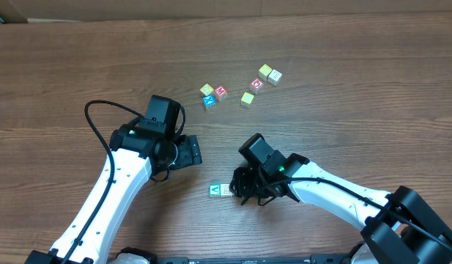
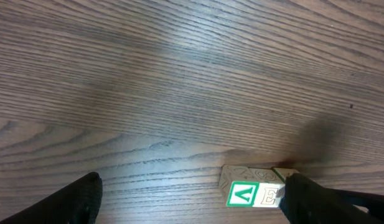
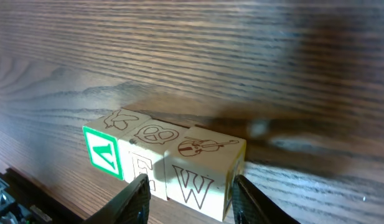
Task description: Flip 3 blocks
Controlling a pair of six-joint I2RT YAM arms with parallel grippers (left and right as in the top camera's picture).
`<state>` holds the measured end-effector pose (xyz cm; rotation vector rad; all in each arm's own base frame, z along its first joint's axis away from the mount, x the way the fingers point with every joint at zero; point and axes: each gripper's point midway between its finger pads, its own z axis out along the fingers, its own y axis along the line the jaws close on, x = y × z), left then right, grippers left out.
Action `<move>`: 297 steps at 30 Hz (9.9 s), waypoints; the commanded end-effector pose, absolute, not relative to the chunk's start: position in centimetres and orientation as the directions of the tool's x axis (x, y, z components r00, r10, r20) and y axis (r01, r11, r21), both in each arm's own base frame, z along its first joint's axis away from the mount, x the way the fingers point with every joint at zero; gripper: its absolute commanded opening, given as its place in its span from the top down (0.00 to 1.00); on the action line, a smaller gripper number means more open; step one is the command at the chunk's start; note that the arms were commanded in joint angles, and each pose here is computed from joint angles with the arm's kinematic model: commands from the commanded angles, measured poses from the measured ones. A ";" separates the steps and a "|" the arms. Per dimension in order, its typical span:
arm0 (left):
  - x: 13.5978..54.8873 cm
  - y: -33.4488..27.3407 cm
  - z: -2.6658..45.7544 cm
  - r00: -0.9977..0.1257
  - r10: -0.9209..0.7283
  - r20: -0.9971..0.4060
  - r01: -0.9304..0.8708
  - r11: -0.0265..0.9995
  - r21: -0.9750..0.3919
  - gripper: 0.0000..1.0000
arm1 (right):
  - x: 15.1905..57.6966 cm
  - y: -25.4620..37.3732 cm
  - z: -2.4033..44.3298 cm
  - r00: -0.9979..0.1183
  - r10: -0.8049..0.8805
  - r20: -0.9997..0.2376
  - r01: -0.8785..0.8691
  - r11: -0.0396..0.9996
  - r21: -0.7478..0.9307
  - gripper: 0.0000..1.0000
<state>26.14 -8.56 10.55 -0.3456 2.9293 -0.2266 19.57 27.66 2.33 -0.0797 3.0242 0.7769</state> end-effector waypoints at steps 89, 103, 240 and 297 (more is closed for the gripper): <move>26.1 -8.6 11.4 -0.959 -0.226 -0.169 -0.195 0.965 -0.177 0.12 | 27.0 29.0 3.5 -0.961 -0.092 -0.261 -0.219 0.831 0.512 0.96; 23.9 -8.0 10.9 -0.988 -0.118 -0.101 -0.105 0.986 -0.126 0.31 | 32.2 20.5 7.7 -0.988 0.059 -0.144 -0.008 0.905 0.425 0.96; 18.8 -15.6 -0.2 -0.993 0.120 0.006 0.111 0.938 -0.329 0.96 | 19.0 26.5 1.5 -0.991 -0.134 -0.017 -0.134 0.958 0.255 0.96; 20.0 -16.3 -0.3 -0.997 -0.071 -0.006 -0.066 0.951 -0.303 0.96 | 17.9 27.5 1.9 -0.987 -0.159 0.039 -0.138 0.936 0.324 0.96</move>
